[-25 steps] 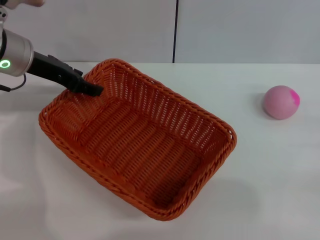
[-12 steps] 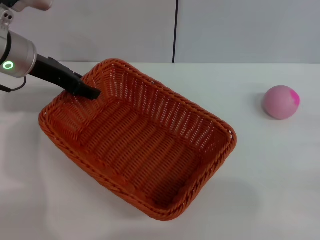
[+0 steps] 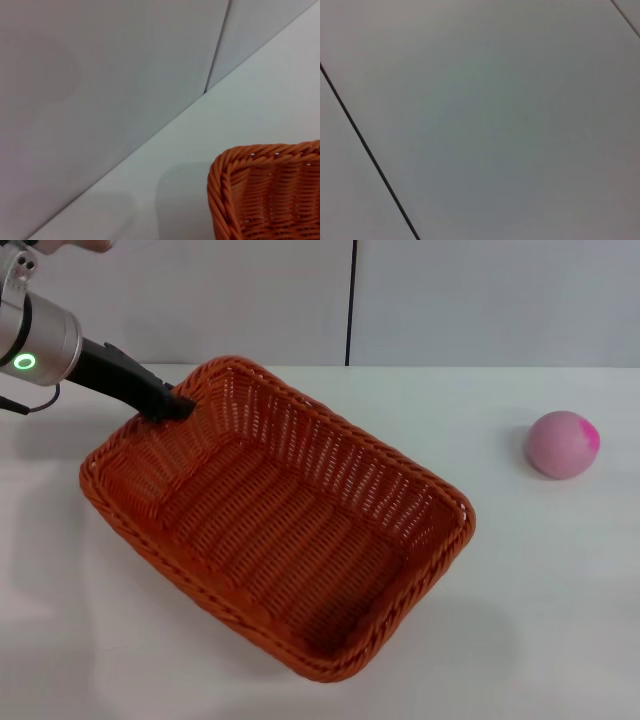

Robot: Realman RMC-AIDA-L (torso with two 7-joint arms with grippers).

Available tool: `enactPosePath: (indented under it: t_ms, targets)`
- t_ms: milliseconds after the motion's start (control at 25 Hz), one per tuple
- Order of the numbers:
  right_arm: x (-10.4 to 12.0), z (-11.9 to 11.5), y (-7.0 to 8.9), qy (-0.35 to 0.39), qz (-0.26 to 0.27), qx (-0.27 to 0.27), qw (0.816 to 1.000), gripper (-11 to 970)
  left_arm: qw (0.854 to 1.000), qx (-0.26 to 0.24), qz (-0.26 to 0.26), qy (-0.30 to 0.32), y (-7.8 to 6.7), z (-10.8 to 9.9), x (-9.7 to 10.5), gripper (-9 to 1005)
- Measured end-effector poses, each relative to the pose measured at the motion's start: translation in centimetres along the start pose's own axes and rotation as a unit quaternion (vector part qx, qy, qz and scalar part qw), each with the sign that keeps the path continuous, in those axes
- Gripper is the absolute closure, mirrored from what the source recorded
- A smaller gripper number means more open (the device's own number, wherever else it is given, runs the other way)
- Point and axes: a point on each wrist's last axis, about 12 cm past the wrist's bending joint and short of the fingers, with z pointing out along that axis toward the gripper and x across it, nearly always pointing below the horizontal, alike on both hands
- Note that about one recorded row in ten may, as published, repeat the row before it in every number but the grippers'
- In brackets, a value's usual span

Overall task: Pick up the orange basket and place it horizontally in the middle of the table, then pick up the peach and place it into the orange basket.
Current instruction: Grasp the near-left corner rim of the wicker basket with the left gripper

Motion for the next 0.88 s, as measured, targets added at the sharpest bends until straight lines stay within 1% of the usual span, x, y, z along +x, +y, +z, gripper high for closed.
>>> enactPosePath:
  t_ms: [280,400,480,680,880]
  targets:
    - [0.0,0.0,-0.1,0.0,-0.001,0.001,1.0,280,1.0,0.002,0.001,-0.006,-0.1,-0.1,-0.4,807]
    - [-0.1,0.1,-0.1,-0.001,-0.001,0.0,1.0,280,1.0,0.008,0.003,-0.017,-0.4,-0.2,-0.7,809]
    - [0.0,0.1,-0.1,0.002,0.001,0.003,1.0,280,0.999,0.019,-0.007,-0.032,-0.5,-0.4,-0.9,810]
    - [0.1,0.1,-0.1,0.005,0.006,0.005,1.0,280,0.999,0.026,-0.014,-0.043,-0.6,-0.6,-0.9,813]
    - [0.2,0.1,-0.1,0.006,0.007,0.006,1.0,280,0.997,0.045,-0.038,-0.053,-0.9,-0.9,-1.3,816]
